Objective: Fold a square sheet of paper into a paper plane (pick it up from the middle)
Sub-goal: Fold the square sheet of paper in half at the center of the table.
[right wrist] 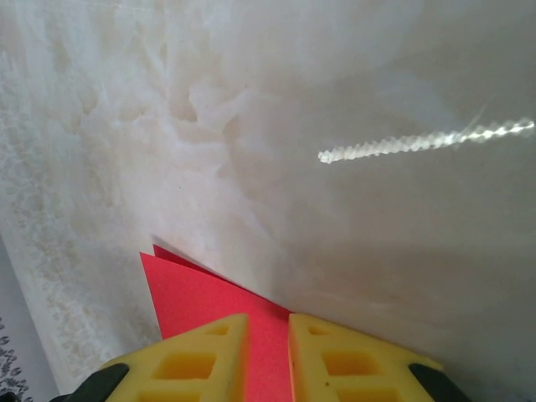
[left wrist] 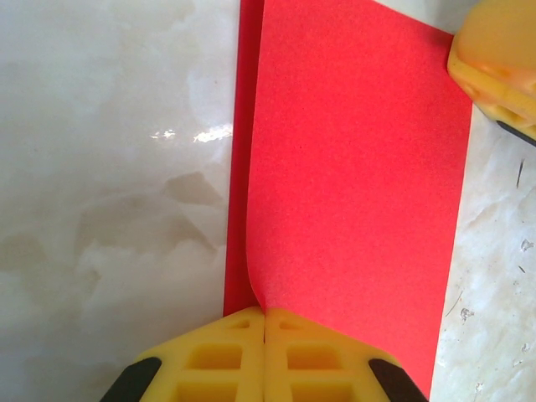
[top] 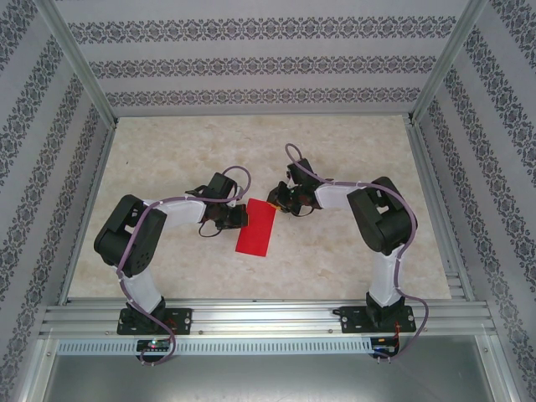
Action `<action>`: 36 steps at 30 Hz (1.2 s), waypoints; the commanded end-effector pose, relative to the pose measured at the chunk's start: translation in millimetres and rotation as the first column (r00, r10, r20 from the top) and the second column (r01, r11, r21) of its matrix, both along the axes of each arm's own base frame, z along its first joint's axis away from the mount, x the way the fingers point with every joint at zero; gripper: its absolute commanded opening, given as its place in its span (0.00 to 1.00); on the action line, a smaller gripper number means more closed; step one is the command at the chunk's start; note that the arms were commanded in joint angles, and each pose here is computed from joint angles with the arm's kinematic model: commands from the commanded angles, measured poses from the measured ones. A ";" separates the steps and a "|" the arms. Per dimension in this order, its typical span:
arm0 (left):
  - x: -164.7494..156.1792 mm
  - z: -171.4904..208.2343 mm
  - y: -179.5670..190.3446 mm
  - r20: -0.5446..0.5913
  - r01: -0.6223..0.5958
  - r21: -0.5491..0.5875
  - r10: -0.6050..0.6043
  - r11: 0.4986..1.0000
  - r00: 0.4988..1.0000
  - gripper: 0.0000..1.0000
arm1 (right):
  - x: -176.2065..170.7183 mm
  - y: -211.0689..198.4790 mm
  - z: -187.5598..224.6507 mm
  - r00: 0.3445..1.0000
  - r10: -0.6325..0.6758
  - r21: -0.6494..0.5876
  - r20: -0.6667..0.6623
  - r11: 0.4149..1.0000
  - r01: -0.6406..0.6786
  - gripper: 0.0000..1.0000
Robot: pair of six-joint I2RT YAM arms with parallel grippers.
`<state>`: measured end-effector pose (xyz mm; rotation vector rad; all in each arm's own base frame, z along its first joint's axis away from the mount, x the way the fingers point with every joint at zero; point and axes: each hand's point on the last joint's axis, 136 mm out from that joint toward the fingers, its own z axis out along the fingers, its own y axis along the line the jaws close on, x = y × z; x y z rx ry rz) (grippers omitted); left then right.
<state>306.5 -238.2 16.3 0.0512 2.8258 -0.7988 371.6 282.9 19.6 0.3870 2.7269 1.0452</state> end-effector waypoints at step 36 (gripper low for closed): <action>-35.1 -43.2 25.5 -0.132 0.028 0.154 -0.007 0.988 0.991 0.07 | 8.8 -3.8 10.0 0.999 0.008 -0.056 0.052 0.998 -0.006 0.22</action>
